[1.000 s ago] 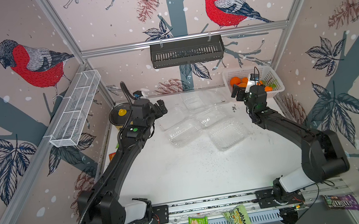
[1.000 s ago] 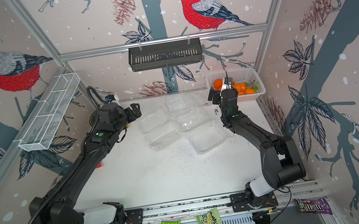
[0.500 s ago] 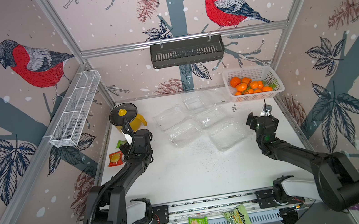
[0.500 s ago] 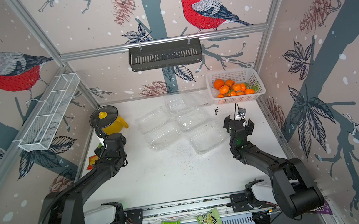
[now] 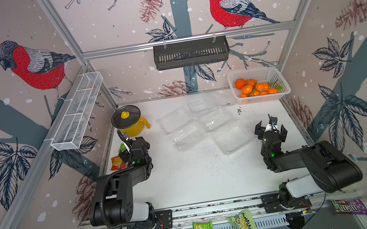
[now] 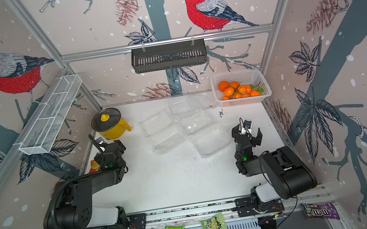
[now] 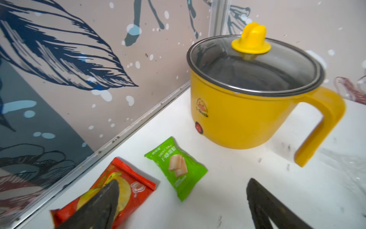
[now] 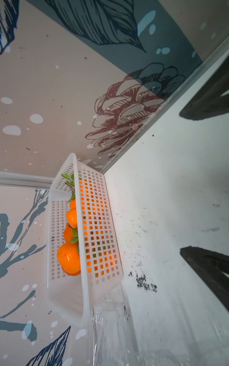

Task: Take oranges out of containers
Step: Reset both arms

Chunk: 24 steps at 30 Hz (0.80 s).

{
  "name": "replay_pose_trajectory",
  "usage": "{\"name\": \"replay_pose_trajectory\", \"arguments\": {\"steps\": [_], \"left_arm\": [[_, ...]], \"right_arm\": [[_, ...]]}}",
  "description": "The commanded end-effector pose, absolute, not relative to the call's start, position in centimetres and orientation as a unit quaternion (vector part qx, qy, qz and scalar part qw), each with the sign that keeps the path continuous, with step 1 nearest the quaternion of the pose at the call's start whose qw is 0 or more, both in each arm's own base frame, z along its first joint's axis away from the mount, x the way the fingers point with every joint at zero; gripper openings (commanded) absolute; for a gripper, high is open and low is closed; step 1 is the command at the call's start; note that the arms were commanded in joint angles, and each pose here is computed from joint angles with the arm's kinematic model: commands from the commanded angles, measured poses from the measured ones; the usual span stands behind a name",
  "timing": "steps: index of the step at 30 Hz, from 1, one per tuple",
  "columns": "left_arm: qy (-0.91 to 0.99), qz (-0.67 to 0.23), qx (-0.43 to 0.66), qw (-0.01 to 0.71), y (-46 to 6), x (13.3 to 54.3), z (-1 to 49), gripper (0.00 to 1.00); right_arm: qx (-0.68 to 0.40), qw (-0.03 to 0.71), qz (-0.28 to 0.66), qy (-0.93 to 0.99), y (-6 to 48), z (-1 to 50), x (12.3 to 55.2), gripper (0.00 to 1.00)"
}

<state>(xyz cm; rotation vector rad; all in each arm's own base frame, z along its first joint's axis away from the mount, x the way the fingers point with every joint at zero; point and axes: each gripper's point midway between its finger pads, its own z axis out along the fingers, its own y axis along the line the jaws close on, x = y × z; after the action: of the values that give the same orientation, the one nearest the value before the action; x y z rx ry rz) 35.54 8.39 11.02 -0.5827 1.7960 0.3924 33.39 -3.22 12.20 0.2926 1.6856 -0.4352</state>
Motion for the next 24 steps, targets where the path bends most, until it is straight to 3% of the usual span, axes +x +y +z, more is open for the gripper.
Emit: {"name": "replay_pose_trajectory", "arguments": {"steps": [1, 7, 10, 18, 24], "left_arm": [[0.747, 0.106, -0.180, 0.631, 5.8, 36.8, 13.4, 0.99], [0.729, 0.050, -0.041, 0.681, 1.5, 36.9, 13.3, 0.99], [0.760, 0.052, -0.085, 0.642, 2.5, 37.2, 12.3, 0.99], [0.755, 0.066, -0.104, 0.644, 3.3, 37.6, 12.4, 0.99], [0.762, 0.075, -0.108, 0.635, 3.2, 37.7, 12.2, 0.99]], "right_arm": [[0.122, 0.695, -0.174, 0.687, -2.5, 15.7, 33.4, 1.00], [0.153, 0.701, -0.095, 0.690, -4.8, 14.5, 33.0, 1.00], [0.144, 0.708, -0.098, 0.684, -4.7, 14.6, 33.2, 1.00], [0.149, 0.651, -0.099, 0.738, -5.0, 12.6, 36.3, 1.00], [0.148, 0.654, -0.102, 0.735, -4.9, 12.8, 36.2, 1.00]]}}
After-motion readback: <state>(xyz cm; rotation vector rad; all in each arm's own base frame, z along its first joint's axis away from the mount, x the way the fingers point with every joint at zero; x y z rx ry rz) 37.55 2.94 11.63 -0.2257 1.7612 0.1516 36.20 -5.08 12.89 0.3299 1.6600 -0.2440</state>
